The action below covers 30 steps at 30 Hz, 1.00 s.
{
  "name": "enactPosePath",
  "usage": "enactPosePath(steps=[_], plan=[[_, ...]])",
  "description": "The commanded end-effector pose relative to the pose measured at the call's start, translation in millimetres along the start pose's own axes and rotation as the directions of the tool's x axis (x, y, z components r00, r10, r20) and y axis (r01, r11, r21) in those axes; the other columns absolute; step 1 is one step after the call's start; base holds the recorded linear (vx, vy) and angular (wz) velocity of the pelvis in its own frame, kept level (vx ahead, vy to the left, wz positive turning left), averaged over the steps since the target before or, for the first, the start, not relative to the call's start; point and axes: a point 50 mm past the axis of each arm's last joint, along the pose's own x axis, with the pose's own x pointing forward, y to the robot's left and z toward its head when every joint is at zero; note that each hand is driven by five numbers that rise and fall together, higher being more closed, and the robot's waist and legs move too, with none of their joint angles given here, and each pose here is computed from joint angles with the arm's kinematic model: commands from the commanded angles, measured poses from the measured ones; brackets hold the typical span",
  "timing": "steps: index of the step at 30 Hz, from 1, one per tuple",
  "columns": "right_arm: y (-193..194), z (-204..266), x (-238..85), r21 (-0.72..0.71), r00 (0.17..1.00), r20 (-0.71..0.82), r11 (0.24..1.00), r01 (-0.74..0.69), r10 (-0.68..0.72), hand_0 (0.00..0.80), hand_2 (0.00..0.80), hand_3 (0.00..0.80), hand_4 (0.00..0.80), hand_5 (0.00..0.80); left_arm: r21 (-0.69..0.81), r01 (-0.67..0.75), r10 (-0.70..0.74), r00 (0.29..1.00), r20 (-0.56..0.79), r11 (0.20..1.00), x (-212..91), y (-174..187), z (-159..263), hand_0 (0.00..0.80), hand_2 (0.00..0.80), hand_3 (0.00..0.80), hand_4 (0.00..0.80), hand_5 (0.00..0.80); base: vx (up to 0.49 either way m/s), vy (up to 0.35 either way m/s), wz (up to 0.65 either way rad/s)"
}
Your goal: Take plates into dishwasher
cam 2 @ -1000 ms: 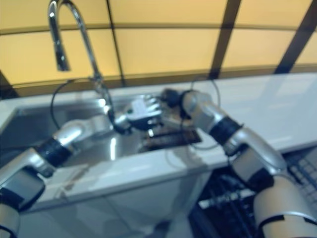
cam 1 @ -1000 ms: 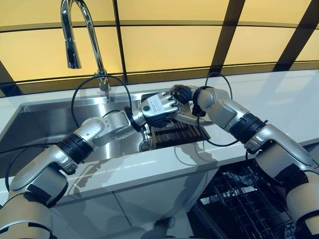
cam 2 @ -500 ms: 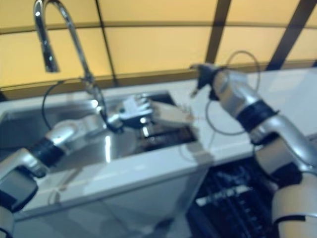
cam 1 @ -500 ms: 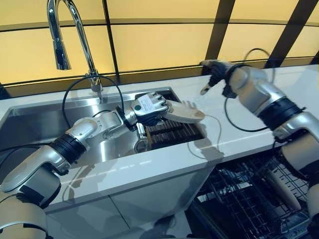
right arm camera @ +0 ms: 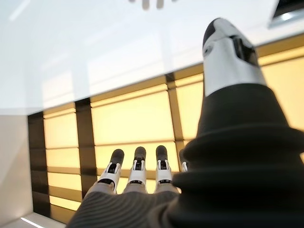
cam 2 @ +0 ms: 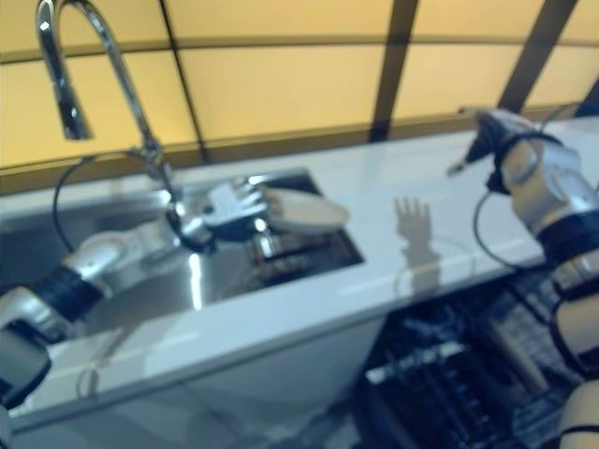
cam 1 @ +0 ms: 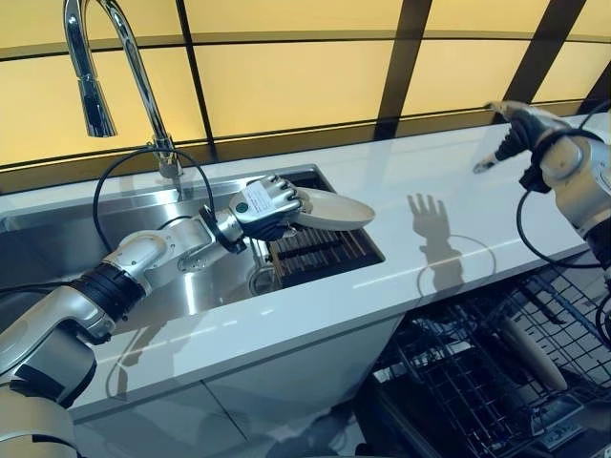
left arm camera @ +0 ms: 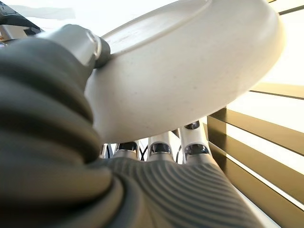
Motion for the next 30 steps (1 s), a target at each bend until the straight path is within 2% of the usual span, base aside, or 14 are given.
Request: enactPosePath(steps=[1,6,14,30], plan=[[-40,-21,-10,-0.077,0.989,-0.017,0.986,0.148,-0.150,0.000,0.000,0.000,0.000,0.000,0.060,-0.236,0.239,0.970,-0.051,0.970,1,60,-24,0.800,0.800,0.800,0.800,0.800,0.000,0.000,0.00],[-9,-10,-12,-0.127,0.991,0.090,0.986,0.113,-0.102,0.000,0.000,0.000,0.000,0.000,0.053,-0.265,0.267,0.963,-0.031,0.963,0,69,-17,0.800,0.800,0.800,0.800,0.800,-0.004,-0.002,0.02],[39,19,-18,-0.120,0.968,0.246,0.989,0.082,-0.050,0.000,0.000,0.000,0.000,0.000,0.030,-0.283,0.284,0.959,-0.016,0.959,3,79,-9,0.800,0.800,0.800,0.800,0.800,0.000,0.000,0.00],[50,60,-16,-0.111,0.927,0.361,0.983,0.149,-0.099,0.000,0.000,0.000,0.000,0.000,-0.046,-0.304,0.306,0.951,0.034,0.951,19,78,9,0.800,0.800,0.800,0.800,0.800,0.000,0.000,0.00]])
